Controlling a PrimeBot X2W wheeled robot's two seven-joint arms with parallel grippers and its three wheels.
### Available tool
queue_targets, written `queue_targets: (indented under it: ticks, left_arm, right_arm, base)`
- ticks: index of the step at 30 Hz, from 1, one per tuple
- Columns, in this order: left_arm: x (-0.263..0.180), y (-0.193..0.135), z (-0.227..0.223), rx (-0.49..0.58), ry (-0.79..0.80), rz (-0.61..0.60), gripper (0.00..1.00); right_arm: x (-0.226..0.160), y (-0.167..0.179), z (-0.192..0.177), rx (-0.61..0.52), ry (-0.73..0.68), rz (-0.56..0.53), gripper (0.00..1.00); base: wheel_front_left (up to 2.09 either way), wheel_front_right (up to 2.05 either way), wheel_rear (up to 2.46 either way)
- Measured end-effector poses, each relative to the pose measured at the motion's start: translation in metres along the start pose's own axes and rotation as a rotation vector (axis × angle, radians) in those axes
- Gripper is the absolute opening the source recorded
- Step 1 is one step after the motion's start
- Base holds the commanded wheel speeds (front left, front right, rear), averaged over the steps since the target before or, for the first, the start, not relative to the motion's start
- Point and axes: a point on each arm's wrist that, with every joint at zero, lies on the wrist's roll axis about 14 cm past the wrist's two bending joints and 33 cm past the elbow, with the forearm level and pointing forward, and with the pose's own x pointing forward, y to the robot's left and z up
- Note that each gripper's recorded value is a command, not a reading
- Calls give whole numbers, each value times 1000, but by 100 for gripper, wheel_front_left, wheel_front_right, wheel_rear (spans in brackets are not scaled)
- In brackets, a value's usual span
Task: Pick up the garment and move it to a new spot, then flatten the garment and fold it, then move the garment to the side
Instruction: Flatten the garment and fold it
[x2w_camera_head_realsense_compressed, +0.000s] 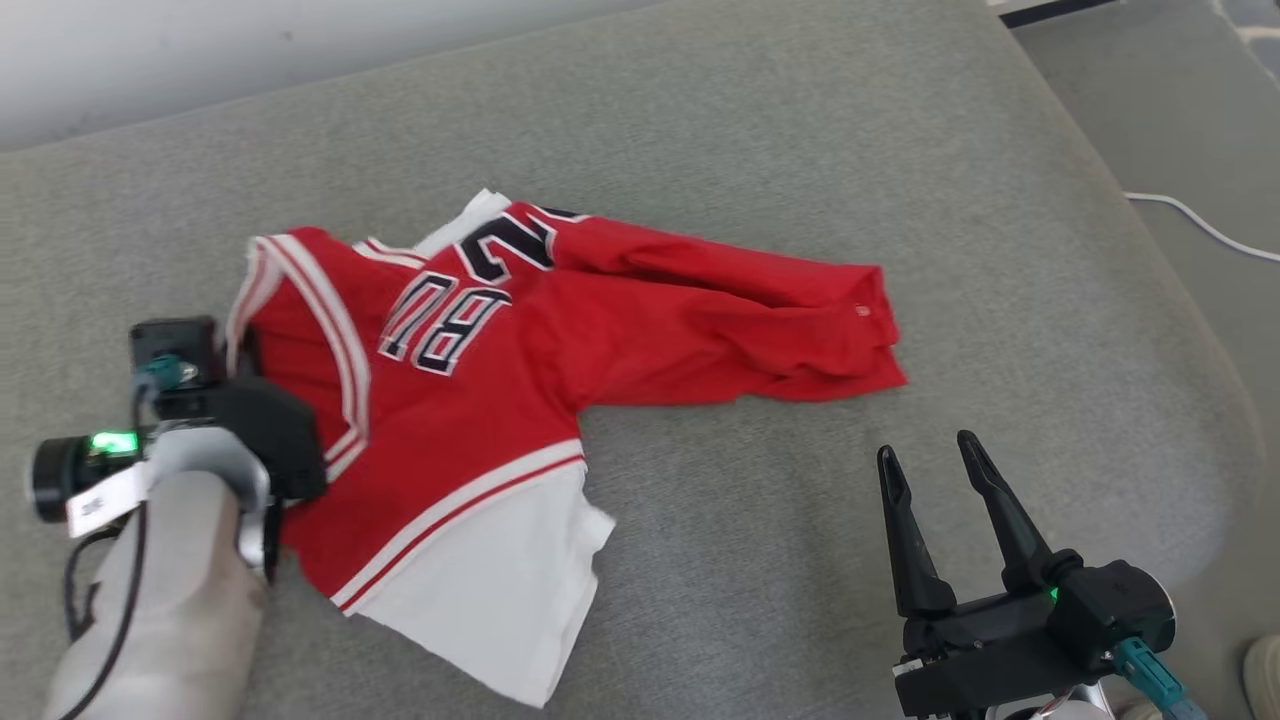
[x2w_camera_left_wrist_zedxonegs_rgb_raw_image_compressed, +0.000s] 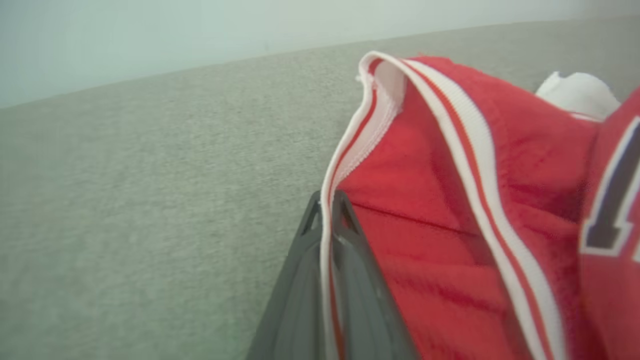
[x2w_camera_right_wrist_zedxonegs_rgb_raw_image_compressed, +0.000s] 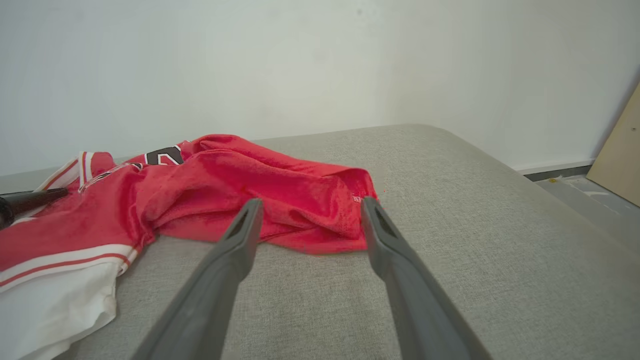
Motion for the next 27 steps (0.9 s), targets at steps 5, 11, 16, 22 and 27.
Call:
queue_targets:
  ticks: [5,11,16,22,27]
  left_arm:
    - [-9,50,1,-8,-26,117,0]
    - [-22,88,0,7,-44,195,0]
    - [-26,105,11,36,-84,225,0]
    - [-32,107,25,44,-139,243,100]
    - [-56,98,44,-28,-256,240,100]
  right_arm:
    - [6,12,-4,12,7,38,100]
    - [10,23,-8,23,15,70,100]
    - [11,24,-7,25,12,77,100]
    - [10,19,-3,18,3,65,100]
    - [11,24,2,21,-15,80,100]
  base:
    - [0,0,0]
    - [0,0,0]
    - [0,0,0]
    - [0,0,0]
    - [0,0,0]
